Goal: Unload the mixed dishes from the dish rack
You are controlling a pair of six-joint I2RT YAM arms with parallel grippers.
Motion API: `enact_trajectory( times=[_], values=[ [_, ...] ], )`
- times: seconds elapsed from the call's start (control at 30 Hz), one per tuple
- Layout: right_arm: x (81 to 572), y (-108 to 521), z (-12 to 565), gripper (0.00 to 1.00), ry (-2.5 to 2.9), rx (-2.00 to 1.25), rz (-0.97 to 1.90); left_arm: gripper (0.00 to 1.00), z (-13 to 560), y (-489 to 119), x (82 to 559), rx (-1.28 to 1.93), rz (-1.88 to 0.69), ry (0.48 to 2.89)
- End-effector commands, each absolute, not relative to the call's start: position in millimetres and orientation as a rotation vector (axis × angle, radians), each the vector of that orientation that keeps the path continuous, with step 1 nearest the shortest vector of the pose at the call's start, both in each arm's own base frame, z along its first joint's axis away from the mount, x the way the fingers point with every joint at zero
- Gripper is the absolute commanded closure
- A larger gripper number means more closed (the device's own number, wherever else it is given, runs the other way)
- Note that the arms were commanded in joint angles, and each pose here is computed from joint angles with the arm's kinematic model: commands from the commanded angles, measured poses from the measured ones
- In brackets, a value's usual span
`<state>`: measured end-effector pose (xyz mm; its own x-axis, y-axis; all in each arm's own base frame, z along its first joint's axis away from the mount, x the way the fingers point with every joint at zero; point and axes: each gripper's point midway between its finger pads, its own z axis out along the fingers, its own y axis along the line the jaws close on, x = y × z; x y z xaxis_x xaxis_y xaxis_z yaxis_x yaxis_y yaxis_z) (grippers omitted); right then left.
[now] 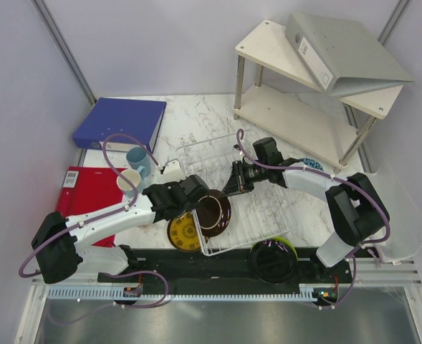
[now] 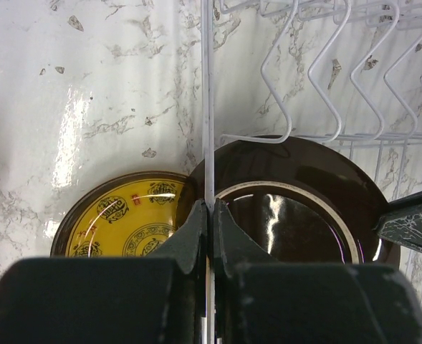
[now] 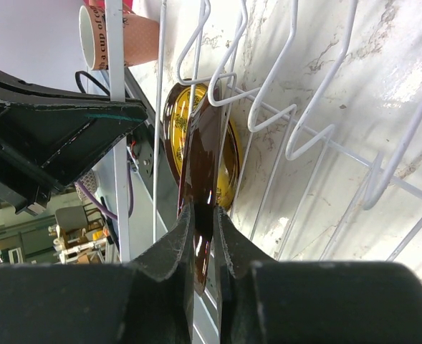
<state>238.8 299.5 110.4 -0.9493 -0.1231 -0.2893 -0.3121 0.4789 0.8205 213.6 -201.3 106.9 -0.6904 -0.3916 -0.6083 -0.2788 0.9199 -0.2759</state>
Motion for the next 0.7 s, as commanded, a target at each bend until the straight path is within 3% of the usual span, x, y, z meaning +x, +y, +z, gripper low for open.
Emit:
enact_trajectory(
  times=[0.0, 0.67],
  values=[
    [246.7, 300.7, 119.3, 1.0, 2.456, -0.42, 1.457, 0.98, 116.0, -197.4, 220.1, -0.533, -0.229, 2.312],
    [262.0, 302.7, 130.8, 1.0, 2.415, -0.386, 1.409, 0.98, 171.4, -229.0, 273.4, -0.514, -0.297, 2.164]
  ],
)
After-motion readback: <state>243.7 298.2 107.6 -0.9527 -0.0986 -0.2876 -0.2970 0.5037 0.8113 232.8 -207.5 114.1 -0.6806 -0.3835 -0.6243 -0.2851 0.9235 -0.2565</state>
